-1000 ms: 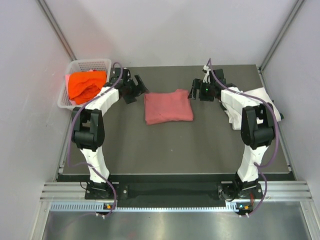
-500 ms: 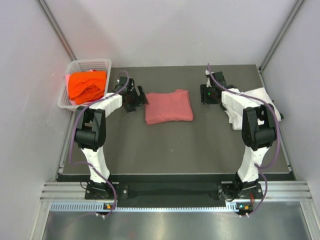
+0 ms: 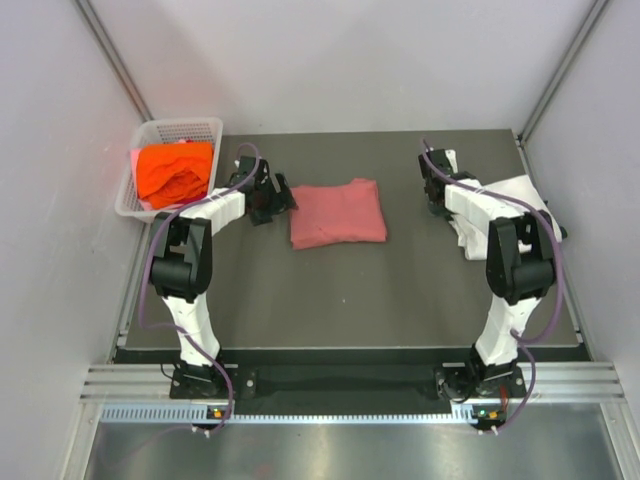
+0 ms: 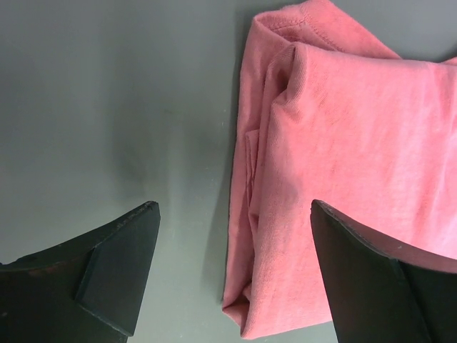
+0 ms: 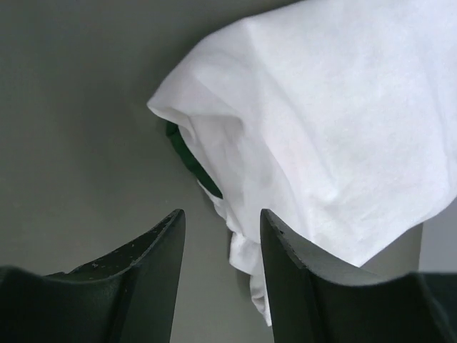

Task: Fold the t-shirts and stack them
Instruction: Fold the tshirt

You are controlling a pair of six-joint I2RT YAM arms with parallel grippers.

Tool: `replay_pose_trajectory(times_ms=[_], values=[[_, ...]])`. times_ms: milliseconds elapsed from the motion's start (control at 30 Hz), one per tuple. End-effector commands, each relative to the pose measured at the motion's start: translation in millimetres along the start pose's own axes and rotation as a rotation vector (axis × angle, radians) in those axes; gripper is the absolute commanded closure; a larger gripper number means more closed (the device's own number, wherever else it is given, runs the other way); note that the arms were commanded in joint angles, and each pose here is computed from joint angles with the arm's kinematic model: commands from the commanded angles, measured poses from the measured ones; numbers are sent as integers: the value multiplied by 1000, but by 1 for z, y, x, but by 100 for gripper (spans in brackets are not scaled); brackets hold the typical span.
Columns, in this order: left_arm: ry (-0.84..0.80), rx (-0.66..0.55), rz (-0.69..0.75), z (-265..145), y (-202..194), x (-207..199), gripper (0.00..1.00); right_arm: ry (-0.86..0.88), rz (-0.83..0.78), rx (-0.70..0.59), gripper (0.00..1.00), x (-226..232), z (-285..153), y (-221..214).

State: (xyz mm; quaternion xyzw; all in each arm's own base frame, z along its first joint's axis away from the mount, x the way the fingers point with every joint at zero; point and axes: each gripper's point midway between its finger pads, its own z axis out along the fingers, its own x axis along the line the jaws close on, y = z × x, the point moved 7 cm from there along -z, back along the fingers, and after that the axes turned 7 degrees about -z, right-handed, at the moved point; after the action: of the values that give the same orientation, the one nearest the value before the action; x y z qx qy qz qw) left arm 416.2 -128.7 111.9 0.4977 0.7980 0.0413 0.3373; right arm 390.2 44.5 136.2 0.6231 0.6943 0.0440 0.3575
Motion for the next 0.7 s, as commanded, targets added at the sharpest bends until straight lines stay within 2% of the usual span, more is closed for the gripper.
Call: replay_pose_trajectory(times_ms=[0, 367, 433, 467, 567, 667], values=[[-49, -32, 22, -1, 8, -10, 10, -122, -30, 26, 54, -12, 4, 5], [-23, -24, 29, -3, 7, -7, 11, -196, -103, 141, 59, 0, 37, -9], [-20, -27, 29, -4, 8, -7, 11, -222, -106, 150, 67, -1, 39, -8], [-19, -28, 29, -4, 8, -7, 11, -232, -106, 161, 81, 1, 42, -9], [-15, -27, 29, -4, 8, -6, 11, -195, -90, 141, 99, 10, 37, -2], [-13, -33, 28, -4, 9, -7, 11, -106, -58, 78, 100, 30, 22, 12]])
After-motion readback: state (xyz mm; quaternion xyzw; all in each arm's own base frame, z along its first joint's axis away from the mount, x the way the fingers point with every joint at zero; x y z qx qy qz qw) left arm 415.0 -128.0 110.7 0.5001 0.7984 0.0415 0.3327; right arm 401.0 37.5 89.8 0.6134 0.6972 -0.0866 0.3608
